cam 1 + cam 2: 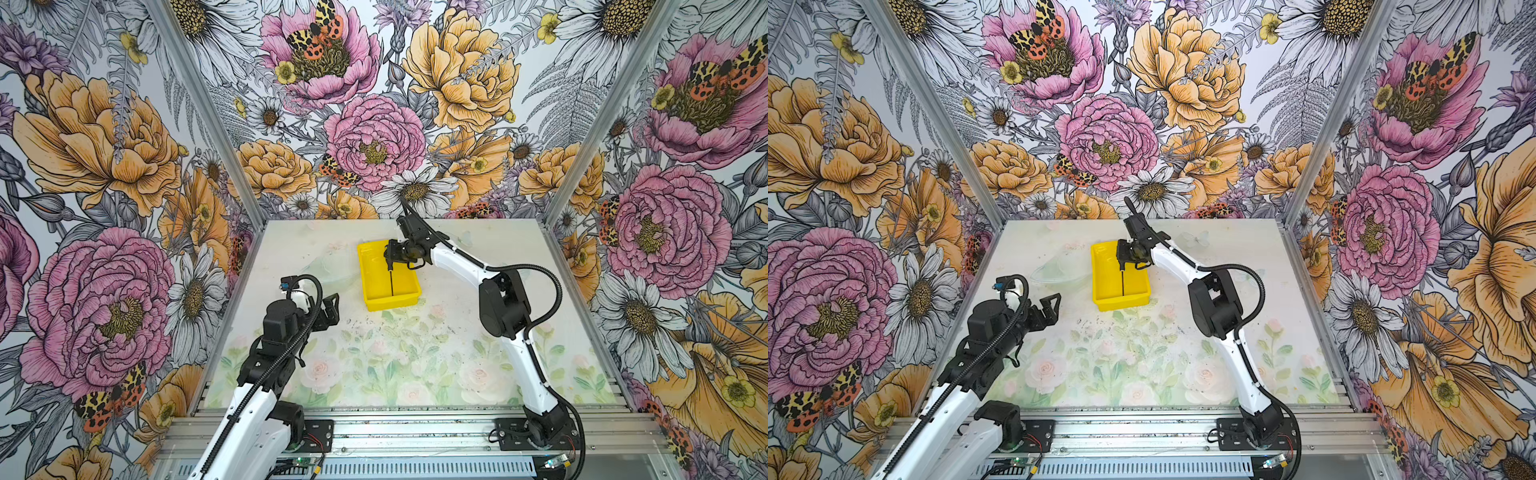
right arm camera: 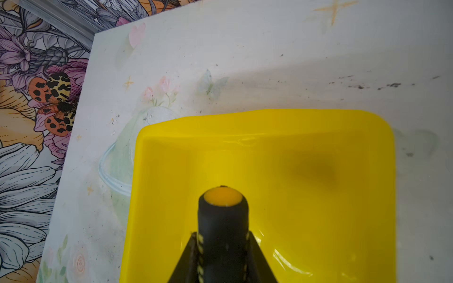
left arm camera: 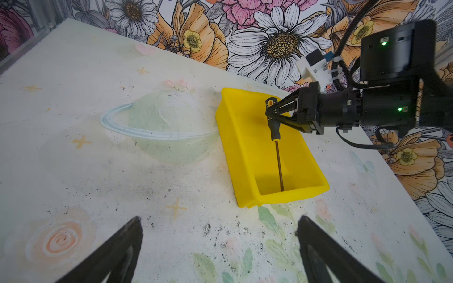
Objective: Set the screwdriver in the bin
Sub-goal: 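Lower the screwdriver into the yellow bin and open the right gripper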
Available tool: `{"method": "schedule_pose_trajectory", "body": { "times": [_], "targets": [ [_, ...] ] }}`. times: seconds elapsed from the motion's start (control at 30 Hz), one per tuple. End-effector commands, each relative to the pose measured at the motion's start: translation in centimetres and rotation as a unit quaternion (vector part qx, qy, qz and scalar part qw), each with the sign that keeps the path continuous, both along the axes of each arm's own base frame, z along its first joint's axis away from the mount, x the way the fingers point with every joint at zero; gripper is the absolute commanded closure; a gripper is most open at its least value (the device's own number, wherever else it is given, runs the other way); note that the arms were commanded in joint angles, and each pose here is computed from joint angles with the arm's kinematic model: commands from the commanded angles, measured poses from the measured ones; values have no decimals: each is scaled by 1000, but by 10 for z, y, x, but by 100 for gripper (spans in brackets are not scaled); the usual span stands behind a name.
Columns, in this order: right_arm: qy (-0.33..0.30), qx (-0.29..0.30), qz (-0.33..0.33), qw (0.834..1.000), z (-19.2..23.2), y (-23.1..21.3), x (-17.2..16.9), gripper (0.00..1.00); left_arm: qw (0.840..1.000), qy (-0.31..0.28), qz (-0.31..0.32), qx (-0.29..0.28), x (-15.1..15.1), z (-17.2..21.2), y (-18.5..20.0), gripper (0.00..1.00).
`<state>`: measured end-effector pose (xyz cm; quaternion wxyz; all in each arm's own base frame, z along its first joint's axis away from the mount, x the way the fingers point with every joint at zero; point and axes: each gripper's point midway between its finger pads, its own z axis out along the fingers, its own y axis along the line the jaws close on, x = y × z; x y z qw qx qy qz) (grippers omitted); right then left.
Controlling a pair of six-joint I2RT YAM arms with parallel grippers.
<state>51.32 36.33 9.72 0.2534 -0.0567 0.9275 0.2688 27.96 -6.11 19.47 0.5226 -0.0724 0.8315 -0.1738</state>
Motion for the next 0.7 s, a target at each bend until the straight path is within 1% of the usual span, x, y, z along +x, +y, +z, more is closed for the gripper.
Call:
{"method": "schedule_pose_trajectory", "body": {
  "times": [0.0,0.37,0.53,0.67],
  "targets": [
    [-12,7,-5,1000,4,6,7,100,1000,-1,0,-10,-1,-1,0,1],
    [1,-9,-8,1000,-20,5,8,99,1000,-3,1,-9,0,-1,0,1],
    [6,-12,-13,1000,-27,5,7,92,1000,-5,2,-9,-1,0,1,1],
    [6,-13,-15,1000,-27,5,7,82,1000,-6,3,-8,-1,1,2,1]
  ]
}}
